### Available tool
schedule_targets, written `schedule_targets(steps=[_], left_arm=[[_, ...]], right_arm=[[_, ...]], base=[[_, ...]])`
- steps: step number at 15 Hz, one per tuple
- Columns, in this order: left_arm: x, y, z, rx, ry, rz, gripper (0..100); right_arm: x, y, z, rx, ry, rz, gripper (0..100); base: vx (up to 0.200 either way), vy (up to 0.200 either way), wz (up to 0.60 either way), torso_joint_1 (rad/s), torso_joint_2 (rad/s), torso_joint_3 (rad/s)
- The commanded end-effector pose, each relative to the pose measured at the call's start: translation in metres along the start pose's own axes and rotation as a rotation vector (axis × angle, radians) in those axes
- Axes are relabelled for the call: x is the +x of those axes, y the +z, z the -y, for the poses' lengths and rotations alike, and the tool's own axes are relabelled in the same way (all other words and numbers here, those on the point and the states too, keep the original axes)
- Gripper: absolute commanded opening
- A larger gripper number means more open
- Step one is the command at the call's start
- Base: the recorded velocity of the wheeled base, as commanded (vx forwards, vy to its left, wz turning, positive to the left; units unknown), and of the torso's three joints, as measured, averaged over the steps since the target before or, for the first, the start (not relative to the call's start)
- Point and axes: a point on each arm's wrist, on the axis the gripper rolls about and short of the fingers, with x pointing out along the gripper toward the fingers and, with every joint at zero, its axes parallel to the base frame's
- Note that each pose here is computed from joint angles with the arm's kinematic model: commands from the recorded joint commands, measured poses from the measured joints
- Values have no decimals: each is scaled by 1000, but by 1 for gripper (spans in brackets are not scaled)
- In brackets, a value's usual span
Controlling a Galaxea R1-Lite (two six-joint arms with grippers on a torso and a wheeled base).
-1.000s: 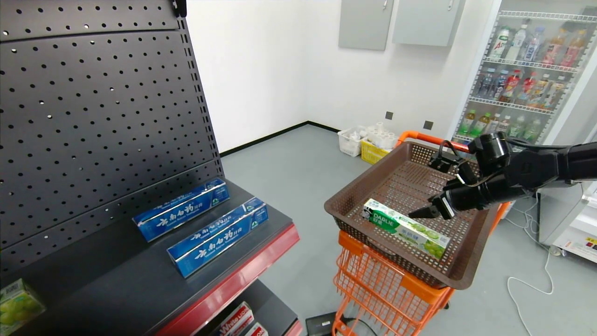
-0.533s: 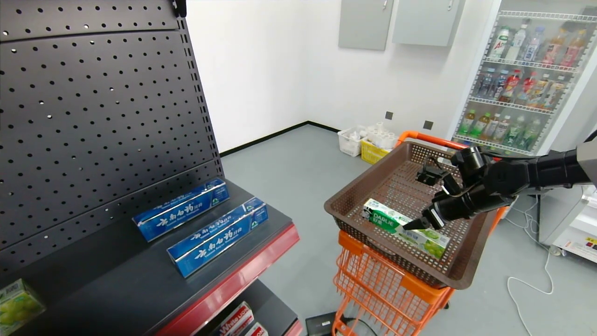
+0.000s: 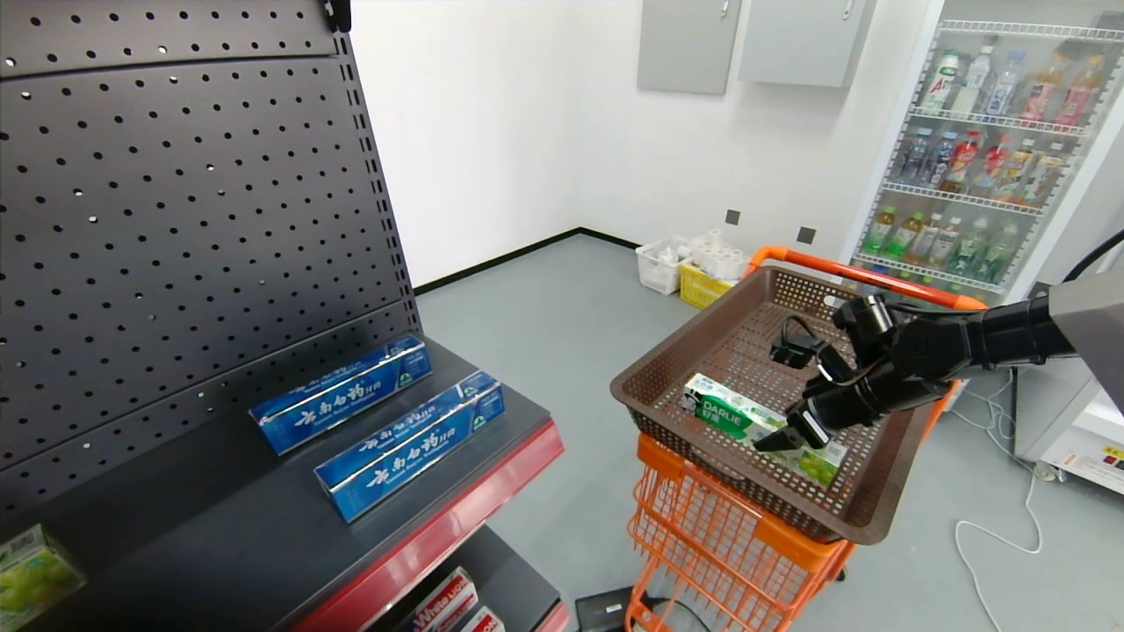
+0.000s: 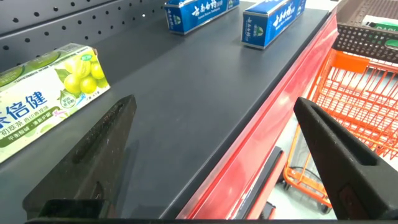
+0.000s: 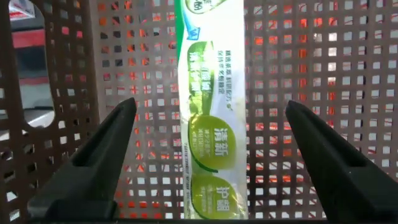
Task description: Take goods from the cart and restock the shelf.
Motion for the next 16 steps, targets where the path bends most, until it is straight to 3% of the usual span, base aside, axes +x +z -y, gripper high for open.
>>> schedule_targets(steps=[1,14,16], left_arm=[[0,0,0,0,0,0,100],[0,0,0,0,0,0,100],[0,0,0,0,0,0,100]], right_arm=[[2,2,-2,-28,5,2,100],[23,-2,3,-48,-37,-54,100],[24,9,3,-69,-45,-26,100]], base=[[0,0,0,0,0,0],[0,0,0,0,0,0],[0,0,0,0,0,0]])
